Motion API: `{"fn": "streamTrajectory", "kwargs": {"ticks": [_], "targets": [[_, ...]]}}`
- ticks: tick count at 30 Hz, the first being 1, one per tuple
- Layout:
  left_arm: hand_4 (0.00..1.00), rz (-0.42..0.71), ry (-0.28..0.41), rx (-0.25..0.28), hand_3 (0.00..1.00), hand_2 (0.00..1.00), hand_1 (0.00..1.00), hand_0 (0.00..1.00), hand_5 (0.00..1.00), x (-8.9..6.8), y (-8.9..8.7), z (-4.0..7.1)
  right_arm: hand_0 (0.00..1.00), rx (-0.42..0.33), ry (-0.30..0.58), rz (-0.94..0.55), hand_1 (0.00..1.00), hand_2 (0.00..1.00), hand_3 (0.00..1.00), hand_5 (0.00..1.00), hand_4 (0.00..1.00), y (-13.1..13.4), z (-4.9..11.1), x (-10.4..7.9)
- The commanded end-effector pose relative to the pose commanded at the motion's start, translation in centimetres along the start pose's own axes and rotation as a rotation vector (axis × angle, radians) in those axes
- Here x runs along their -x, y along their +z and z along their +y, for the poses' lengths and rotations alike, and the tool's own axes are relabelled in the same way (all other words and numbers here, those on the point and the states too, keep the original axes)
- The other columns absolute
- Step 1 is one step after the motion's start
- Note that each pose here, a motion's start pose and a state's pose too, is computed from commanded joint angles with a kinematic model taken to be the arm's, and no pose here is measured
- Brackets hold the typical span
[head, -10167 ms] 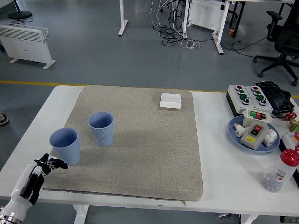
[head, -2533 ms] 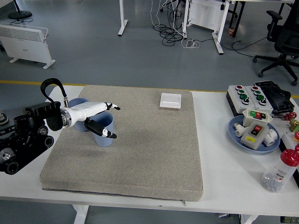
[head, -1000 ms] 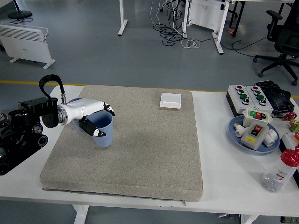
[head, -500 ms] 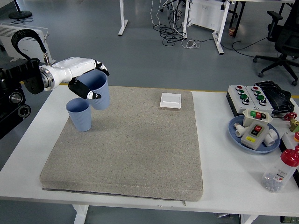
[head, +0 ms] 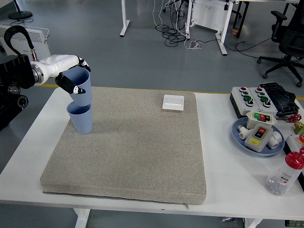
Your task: Push cup pick cup insert cup
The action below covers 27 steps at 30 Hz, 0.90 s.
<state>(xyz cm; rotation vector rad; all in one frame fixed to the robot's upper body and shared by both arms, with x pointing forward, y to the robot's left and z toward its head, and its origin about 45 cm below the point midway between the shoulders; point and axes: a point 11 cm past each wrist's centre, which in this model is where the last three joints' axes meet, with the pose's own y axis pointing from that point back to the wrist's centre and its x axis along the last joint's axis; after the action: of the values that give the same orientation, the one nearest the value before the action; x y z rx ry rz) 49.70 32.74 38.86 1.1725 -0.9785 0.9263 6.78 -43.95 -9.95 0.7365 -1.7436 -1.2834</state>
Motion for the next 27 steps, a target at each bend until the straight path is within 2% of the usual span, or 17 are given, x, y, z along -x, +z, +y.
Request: {"fn": "streamTrajectory", "kwargs": {"ticks": [5,18,27], "targets": [[0.354,-0.007,-0.019,-0.001,0.481,0.492,0.511,0.504,0.002,0.7,-0.1,-0.6,0.725,-0.001,0.000,0.005,0.650,0.644,0.575,0.465,0.121,-0.1,0.0,0.1],[0.346,0.001,-0.029,-0.048,0.479,0.498,0.516,0.506,0.002,1.0,-1.6,-1.0,0.725,-0.006,-0.001,0.004,0.651,0.644,0.574,0.465,0.121,-0.3,0.1,0.1],[0.345,0.010,-0.031,-0.047,0.481,0.501,0.518,0.505,0.002,1.6,-1.9,-1.3,0.725,-0.007,-0.001,0.005,0.650,0.644,0.575,0.465,0.121,-0.4,0.1,0.2]]}}
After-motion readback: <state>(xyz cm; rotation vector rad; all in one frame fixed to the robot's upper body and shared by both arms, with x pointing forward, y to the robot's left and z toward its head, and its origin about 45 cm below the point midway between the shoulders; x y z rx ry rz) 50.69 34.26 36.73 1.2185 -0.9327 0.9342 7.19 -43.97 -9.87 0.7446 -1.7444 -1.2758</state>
